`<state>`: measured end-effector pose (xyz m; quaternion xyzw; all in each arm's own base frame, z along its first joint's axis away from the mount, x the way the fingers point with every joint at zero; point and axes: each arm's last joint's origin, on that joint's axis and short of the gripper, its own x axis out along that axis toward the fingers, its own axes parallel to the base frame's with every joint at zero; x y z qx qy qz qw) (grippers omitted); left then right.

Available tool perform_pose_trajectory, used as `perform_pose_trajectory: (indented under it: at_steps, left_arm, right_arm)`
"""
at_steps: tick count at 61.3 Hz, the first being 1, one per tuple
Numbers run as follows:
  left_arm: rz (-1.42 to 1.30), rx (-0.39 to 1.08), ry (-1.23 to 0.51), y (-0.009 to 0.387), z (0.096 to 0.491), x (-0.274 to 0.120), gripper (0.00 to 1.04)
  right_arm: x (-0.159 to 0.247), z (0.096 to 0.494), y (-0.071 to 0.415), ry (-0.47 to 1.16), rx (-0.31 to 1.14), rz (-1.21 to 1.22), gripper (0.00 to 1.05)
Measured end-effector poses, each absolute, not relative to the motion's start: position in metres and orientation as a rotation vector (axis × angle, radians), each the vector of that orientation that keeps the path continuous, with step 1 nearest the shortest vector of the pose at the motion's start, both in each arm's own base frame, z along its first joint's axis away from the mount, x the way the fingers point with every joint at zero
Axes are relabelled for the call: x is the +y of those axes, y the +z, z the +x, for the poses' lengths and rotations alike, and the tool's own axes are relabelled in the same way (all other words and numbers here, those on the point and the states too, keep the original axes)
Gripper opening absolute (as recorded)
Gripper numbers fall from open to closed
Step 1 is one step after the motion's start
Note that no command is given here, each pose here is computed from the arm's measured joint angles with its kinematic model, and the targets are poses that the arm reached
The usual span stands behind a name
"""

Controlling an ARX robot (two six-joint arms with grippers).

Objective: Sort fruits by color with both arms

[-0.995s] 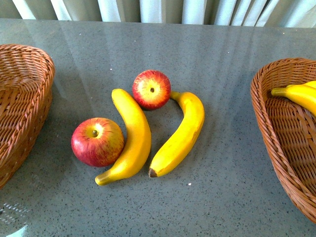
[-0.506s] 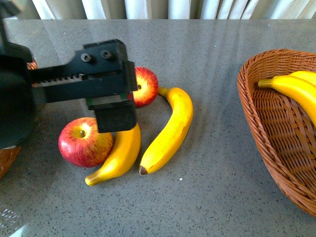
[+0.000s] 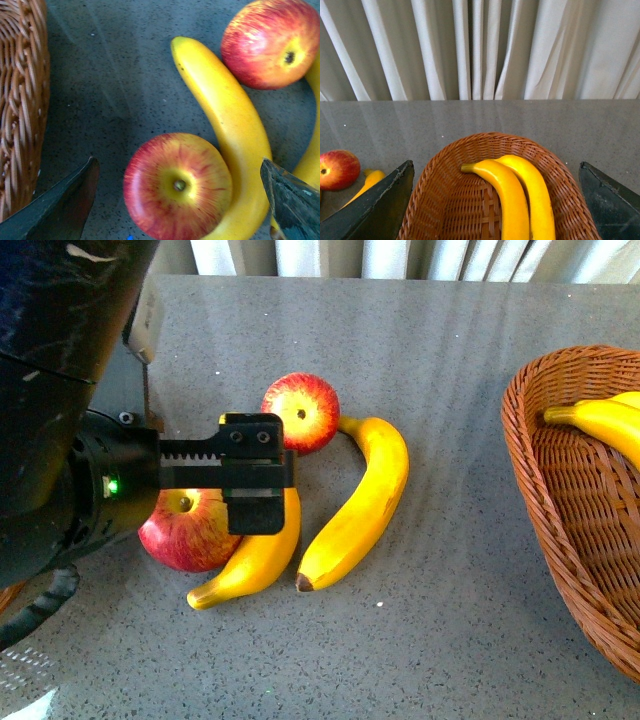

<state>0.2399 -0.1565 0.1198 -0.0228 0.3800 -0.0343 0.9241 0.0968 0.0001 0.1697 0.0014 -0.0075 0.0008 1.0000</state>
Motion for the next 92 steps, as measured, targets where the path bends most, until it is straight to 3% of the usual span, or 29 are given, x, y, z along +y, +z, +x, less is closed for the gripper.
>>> perform_pose_trajectory:
  at_steps: [92]
  left_arm:
    - [-0.053,0.917,-0.09,0.087,0.242,-0.152,0.96]
  right_arm:
    - [0.0,0.097,0.17,0.002,-0.015,0.003,0.96]
